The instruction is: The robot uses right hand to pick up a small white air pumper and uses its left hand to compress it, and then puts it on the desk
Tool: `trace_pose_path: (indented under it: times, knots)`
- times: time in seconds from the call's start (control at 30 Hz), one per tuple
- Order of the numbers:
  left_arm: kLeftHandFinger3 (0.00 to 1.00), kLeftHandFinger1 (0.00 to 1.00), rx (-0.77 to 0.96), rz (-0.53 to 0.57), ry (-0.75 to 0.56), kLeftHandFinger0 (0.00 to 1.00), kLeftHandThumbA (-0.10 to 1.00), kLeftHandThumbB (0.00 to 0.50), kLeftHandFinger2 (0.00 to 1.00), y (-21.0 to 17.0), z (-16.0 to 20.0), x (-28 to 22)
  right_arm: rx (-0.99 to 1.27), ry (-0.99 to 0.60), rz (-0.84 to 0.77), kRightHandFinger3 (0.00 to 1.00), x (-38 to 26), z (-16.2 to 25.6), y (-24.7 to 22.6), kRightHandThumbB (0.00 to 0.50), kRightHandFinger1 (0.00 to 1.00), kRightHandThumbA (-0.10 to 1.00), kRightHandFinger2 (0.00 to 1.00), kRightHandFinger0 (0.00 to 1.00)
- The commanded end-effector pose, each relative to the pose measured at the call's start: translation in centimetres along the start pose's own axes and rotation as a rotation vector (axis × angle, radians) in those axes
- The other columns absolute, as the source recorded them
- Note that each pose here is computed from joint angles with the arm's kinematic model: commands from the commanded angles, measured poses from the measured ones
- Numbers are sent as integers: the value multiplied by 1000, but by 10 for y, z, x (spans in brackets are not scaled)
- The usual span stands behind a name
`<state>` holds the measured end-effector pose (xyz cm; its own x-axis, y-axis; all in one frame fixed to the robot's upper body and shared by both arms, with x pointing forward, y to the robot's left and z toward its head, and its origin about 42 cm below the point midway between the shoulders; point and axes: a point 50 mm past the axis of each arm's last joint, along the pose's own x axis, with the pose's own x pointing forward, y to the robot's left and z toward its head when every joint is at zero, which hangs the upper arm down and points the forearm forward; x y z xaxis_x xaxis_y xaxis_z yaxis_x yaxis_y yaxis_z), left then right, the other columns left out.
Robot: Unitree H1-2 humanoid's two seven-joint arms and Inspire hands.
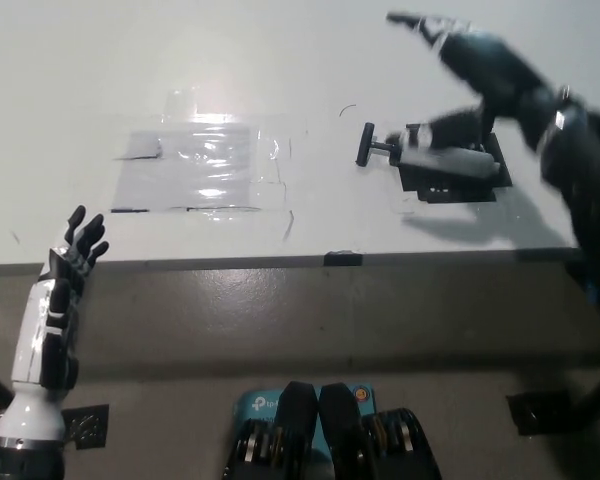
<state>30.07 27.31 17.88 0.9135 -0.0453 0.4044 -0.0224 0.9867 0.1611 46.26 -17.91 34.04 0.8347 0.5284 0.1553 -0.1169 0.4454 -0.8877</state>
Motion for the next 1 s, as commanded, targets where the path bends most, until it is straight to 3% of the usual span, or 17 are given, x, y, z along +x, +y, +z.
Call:
trace_pose_path:
  times: [0.0,0.17,0.27,0.37,0.63,0.83,0.97]
  knots:
    - [1000,1000,9,-38,-95,1000,1000,267,1000,-8,11,16,250,-363,-635,1000,-114,73,-16,316,1000,1000,1000,1000]
    - [1000,1000,-33,-71,-77,1000,1000,263,1000,-16,8,21,404,-300,-662,1000,-130,53,40,285,1000,1000,1000,1000]
    - [1000,1000,-33,-93,-79,1000,1000,264,1000,-22,7,23,505,-250,-680,1000,-137,38,69,209,1000,1000,1000,1000]
    - [1000,1000,-51,-116,-73,1000,1000,274,1000,-25,4,22,584,-181,-693,1000,-141,21,100,177,1000,1000,1000,1000]
    - [1000,1000,-33,-153,11,1000,1000,296,1000,-26,-22,5,682,24,-627,1000,-144,-19,160,173,1000,1000,1000,1000]
    - [1000,1000,-16,-145,62,1000,1000,289,1000,-21,-37,-9,763,53,-591,1000,-147,-23,179,200,1000,1000,1000,1000]
    - [1000,1000,-14,-126,103,1000,1000,281,1000,-25,-47,-20,736,77,-578,1000,-159,-26,184,187,1000,1000,1000,1000]
